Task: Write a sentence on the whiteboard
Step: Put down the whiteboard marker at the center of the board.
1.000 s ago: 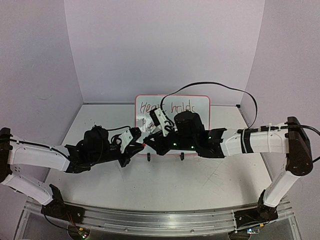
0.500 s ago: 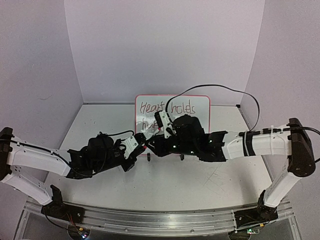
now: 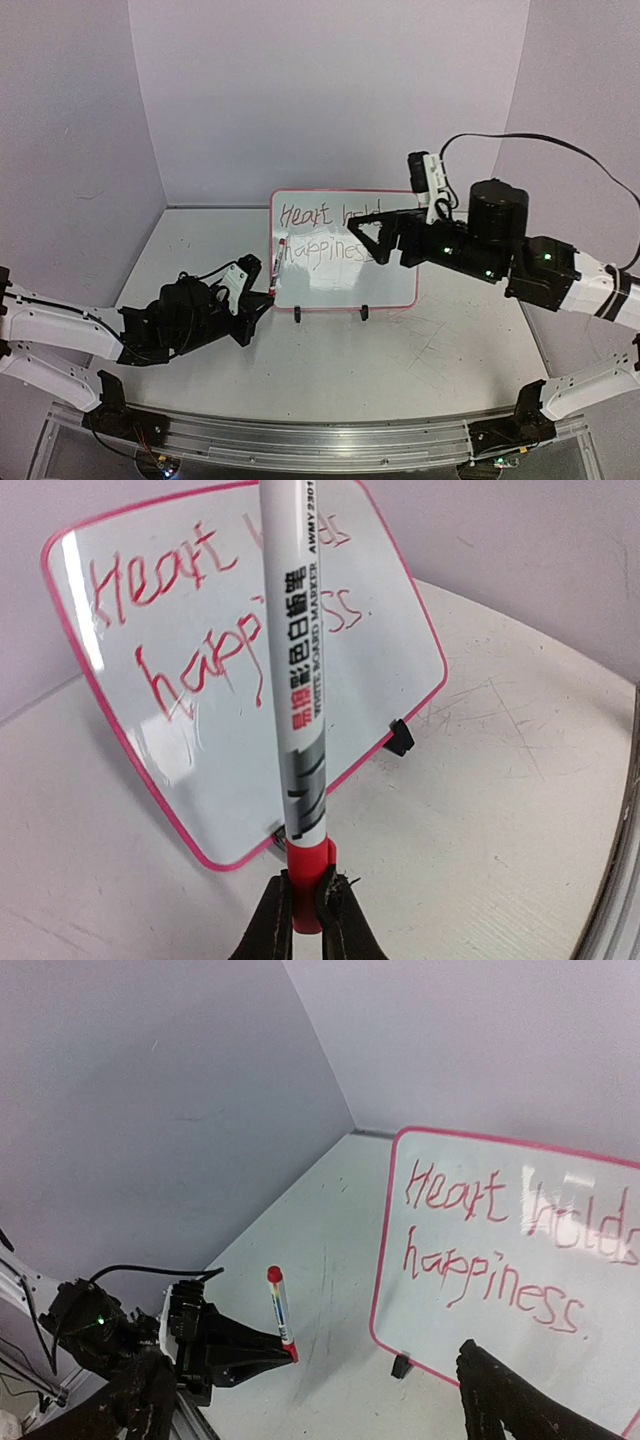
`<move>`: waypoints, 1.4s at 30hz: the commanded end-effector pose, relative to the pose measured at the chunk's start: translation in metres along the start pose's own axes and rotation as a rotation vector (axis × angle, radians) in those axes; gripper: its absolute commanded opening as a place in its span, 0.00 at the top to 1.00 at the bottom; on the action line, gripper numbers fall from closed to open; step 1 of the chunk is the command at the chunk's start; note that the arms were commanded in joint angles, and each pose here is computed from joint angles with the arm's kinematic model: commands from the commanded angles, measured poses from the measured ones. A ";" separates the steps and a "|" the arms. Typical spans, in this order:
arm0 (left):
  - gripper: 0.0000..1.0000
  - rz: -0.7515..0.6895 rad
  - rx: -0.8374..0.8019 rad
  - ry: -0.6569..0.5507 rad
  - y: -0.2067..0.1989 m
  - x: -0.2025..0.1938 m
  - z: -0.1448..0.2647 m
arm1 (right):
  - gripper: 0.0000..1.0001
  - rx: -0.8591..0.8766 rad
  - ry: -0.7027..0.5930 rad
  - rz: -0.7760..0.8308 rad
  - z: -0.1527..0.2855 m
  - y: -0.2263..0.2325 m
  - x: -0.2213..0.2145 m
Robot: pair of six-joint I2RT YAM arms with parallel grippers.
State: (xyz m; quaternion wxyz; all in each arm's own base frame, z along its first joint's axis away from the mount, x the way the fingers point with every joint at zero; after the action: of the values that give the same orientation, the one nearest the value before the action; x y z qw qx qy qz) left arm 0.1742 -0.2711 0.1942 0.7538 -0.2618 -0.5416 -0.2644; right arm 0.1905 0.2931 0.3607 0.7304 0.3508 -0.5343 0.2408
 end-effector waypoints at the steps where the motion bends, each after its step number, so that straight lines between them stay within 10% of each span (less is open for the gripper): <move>1: 1.00 0.387 0.151 0.034 0.020 -0.008 0.013 | 0.02 -0.203 -0.040 0.110 0.026 -0.025 0.009; 9: 1.00 0.680 0.630 0.248 0.075 -0.042 0.037 | 0.02 -0.314 -0.046 0.173 0.035 -0.036 0.015; 26: 0.99 0.643 0.744 0.573 0.097 -0.112 0.015 | 0.02 -0.390 -0.104 0.200 0.073 -0.045 0.034; 35: 0.65 0.622 0.704 0.539 0.093 -0.086 0.010 | 0.02 -0.481 -0.132 0.211 0.093 -0.053 0.045; 42: 0.39 0.523 0.634 0.230 0.091 0.046 0.028 | 0.02 -0.649 -0.233 0.237 0.141 -0.064 0.087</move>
State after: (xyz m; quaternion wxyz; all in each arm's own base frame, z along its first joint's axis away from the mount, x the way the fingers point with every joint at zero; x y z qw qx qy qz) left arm 0.2107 -0.1898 0.1325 0.9446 -0.0718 -0.3041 0.1003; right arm 0.1880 0.1811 0.4046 0.7353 0.0969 -0.6522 0.1567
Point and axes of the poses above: each gripper's point midway between its finger pads, its own z axis back along the fingers, its own y axis along the line the jaws close on, x = y × z, the point moved 6 cm from there along z, back along the fingers, and after that the axes turned 8 degrees about z, right-handed, at the moved point
